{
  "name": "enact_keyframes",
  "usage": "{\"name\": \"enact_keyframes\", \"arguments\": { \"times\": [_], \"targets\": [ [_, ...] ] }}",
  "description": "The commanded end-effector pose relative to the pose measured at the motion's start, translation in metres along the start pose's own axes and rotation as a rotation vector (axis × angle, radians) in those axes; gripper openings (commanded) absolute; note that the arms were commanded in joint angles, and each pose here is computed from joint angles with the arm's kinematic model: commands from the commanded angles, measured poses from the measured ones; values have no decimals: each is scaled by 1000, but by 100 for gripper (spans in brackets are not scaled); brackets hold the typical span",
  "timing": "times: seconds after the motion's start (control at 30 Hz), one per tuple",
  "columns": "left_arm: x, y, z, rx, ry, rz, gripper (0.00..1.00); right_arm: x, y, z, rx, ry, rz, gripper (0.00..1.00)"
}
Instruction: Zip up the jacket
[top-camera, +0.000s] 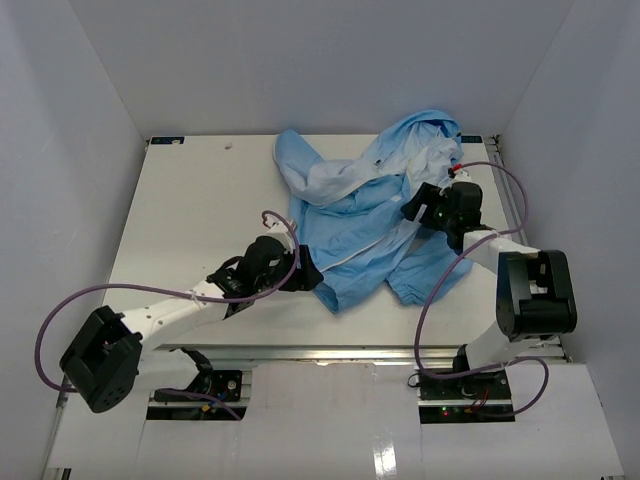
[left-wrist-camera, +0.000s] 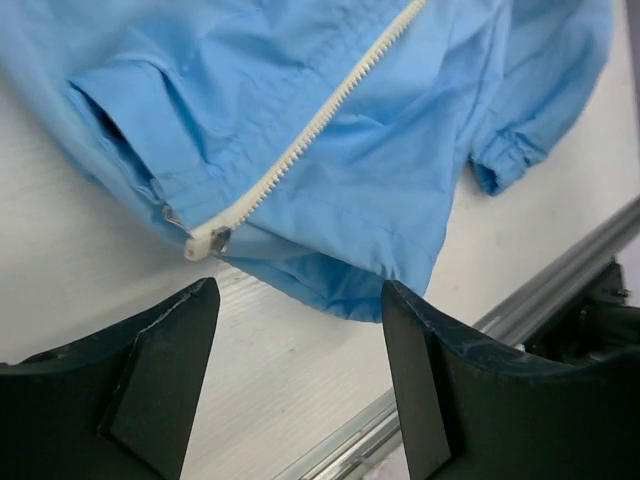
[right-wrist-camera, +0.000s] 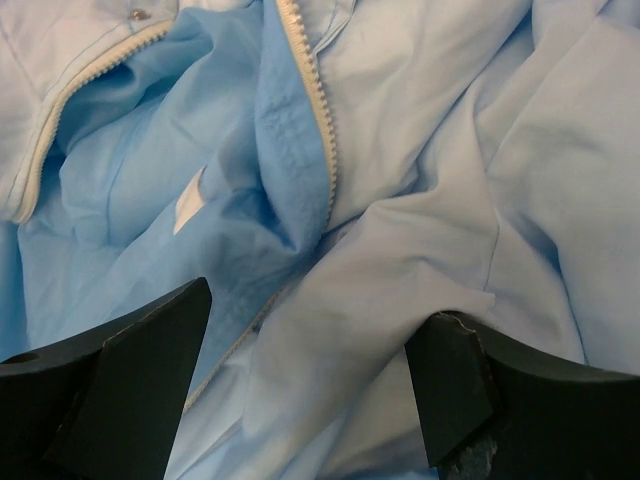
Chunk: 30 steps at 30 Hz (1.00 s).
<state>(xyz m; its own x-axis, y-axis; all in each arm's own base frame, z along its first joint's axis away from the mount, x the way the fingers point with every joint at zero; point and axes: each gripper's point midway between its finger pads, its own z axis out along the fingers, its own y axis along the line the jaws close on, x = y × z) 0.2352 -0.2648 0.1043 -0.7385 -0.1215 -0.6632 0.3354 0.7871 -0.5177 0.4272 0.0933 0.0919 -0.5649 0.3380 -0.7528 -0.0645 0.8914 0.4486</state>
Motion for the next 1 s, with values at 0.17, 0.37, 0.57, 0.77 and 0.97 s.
{"name": "enact_keyframes", "arguments": {
  "times": [0.17,0.37,0.57,0.77,0.97],
  "targets": [
    [-53,-12,-17,-197,13,316,69,31,18,-66,-74,-28,-8,82],
    [-49,-26,7,-142,132,523,62,49,91,-90,-295,-96,-108,79],
    [-36,-17,24,-153,229,604,64,94,137,-100,-441,-57,-64,66],
    [-17,-10,45,-126,285,673,61,145,109,-113,-412,-36,42,47],
    [-14,-10,63,-112,283,751,61,164,102,-112,-355,-13,43,50]
  ]
}}
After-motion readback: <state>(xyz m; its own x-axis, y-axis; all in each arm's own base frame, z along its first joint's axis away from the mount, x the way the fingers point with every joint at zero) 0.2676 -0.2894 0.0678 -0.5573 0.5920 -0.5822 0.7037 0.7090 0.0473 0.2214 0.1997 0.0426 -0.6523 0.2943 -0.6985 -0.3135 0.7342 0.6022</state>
